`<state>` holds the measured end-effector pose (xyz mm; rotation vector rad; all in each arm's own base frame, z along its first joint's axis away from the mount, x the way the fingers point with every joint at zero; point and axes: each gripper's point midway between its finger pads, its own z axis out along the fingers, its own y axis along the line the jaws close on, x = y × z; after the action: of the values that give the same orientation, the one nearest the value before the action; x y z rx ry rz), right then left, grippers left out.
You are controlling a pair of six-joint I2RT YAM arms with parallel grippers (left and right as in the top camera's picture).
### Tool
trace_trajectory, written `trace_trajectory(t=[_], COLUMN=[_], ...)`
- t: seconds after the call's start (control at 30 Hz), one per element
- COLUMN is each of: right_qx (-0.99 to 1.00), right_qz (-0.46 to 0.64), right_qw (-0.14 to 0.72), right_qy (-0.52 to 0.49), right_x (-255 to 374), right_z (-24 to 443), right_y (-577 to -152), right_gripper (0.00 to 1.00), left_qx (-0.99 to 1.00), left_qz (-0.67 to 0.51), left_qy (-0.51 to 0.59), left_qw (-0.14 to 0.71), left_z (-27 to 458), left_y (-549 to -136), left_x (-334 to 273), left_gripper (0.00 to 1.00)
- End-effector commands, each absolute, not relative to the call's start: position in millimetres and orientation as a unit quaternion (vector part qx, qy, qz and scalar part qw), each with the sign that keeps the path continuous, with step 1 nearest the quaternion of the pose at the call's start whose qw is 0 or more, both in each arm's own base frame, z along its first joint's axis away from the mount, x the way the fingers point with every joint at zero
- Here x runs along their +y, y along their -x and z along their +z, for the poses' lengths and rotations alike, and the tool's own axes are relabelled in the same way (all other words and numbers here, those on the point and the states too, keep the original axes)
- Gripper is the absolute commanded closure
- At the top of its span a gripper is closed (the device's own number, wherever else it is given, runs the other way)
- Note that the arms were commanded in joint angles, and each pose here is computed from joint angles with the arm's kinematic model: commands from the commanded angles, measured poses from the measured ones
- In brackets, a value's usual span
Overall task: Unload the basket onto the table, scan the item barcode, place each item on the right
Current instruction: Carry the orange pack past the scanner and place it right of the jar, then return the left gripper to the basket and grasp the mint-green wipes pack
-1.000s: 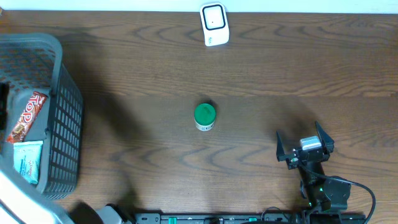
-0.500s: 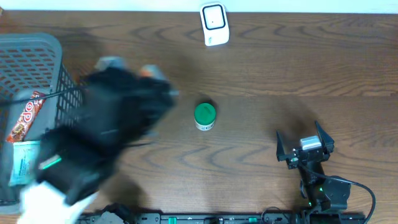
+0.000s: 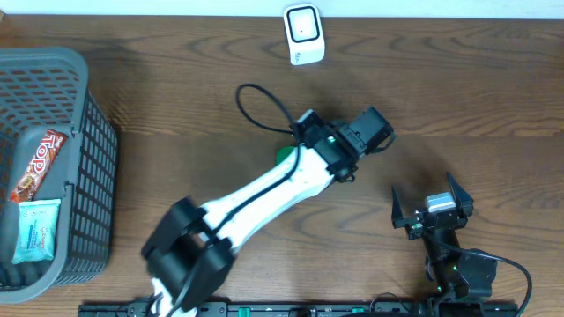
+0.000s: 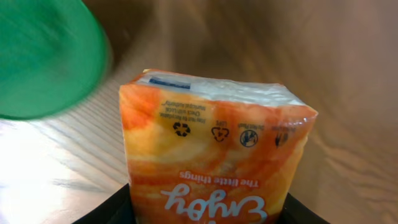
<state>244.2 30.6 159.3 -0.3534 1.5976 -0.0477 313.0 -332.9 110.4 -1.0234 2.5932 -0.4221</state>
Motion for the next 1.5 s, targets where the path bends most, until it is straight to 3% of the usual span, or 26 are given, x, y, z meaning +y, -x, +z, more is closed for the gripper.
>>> trace_trajectory(t=[0.0,0.13,0.47,0.6,0.7,0.87,1.0,1.2,1.33,1.47], right_qx=[0.714,0.714,0.714,0.714,0.714,0.714,0.714,0.714,0.714,0.714], right_qz=[-0.019,-0.019,-0.019,-0.019,-0.019,-0.019,-0.019,-0.019,-0.019,-0.019], right_qw=[0.682,0.682,0.682,0.682,0.682,0.682,0.682,0.682,0.682,0.682], right_qy=[0.155,0.155,0.155,0.155,0.155,0.155,0.155,0.155,0.155,0.155], right_x=[30.8,30.8,30.8,30.8,30.7,30.8,30.7,30.7,30.8,30.8], right_z=[158.4,158.4,158.3,158.3,158.3,158.3,158.3,158.3,158.3,158.3], right_y=[-244.1,-244.1,-244.1,-244.1,-244.1,-244.1,-244.1,-244.1,-244.1,-244.1], right_gripper=[0.01,0.01,0.01,0.01,0.01,0.01,0.01,0.01,0.01,0.01], left_qx=[0.902,0.904,0.909,0.922,0.93,0.933,0.93,0.906,0.884,0.842], left_qz=[-0.148,-0.126,-0.152,-0.166,-0.188,-0.247,-0.295,-0.27,-0.111,-0.024], left_qy=[0.393,0.404,0.387,0.349,0.317,0.25,0.163,0.071,0.206,0.361], left_qw=[0.099,0.056,0.005,0.009,0.024,0.073,0.146,0.316,0.404,0.4], left_z=[81.1,42.9,34.8,42.3,60.1,125.2,213.3,358.7,405.7,413.5], left_y=[-302.9,-294.2,-284.7,-290.5,-302.0,-326.9,-346.0,-372.5,-366.7,-323.9], left_x=[-347.2,-355.0,-375.1,-378.8,-382.0,-384.6,-369.5,-258.5,-95.2,30.7], left_gripper=[0.47,0.47,0.42,0.32,0.11,0.05,0.04,0.03,0.02,0.02])
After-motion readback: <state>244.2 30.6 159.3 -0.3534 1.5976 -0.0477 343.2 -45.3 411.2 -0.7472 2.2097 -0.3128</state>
